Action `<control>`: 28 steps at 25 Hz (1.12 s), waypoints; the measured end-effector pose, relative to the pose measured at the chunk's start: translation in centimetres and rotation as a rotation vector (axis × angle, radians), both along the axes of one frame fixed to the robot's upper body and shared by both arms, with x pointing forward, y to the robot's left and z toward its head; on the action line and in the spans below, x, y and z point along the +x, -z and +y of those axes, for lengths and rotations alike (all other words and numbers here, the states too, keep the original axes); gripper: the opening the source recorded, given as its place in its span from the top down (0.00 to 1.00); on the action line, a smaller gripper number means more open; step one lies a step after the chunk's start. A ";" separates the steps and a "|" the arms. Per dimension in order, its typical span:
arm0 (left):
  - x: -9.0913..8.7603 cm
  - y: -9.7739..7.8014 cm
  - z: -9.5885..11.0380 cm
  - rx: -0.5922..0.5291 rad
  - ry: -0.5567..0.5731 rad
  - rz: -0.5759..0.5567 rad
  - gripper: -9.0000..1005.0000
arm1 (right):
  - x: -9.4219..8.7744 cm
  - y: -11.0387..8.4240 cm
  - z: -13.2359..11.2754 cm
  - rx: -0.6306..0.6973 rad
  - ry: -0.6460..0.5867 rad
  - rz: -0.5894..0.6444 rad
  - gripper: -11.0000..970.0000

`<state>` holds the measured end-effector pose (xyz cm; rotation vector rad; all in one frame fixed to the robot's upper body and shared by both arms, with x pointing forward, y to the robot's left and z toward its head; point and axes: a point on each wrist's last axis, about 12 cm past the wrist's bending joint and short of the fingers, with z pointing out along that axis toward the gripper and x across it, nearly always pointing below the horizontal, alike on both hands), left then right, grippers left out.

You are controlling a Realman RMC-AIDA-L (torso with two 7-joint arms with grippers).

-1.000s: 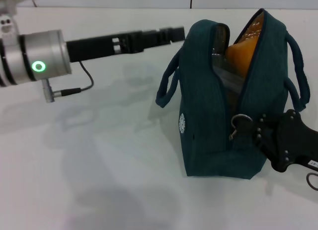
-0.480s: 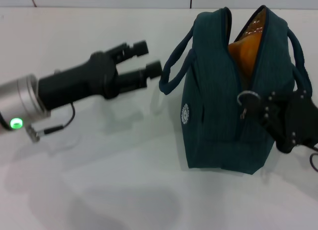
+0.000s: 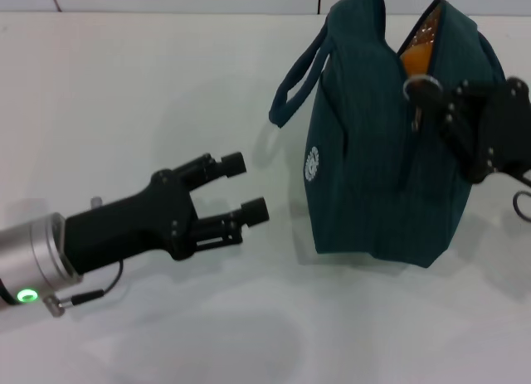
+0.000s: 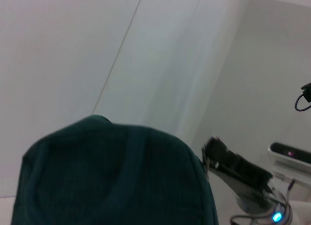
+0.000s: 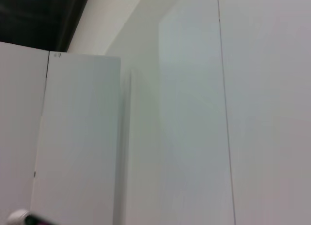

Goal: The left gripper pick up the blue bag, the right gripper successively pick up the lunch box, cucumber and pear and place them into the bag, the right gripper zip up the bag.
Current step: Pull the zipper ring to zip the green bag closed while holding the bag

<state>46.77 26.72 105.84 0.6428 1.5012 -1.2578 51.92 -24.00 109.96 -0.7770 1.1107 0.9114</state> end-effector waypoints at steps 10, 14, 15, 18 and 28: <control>0.1 2.3 -2.6 0.009 -0.103 -0.026 0.12 | 2.3 -0.7 2.2 -0.038 -0.015 -0.002 0.98; 1.1 2.2 -3.5 -0.005 -0.139 -0.031 0.12 | 2.7 -0.9 2.4 -0.044 -0.013 -0.005 0.98; 1.3 2.2 -3.6 -0.002 -0.141 -0.030 0.12 | 2.7 -0.9 2.4 -0.044 -0.013 -0.005 0.98; 1.8 2.1 -3.9 0.006 -0.141 -0.030 0.12 | 2.7 -0.9 2.5 -0.043 -0.013 -0.007 0.98; 3.1 1.2 -5.6 -0.032 -0.071 0.000 0.12 | 2.8 -1.0 2.6 -0.042 -0.014 -0.010 0.98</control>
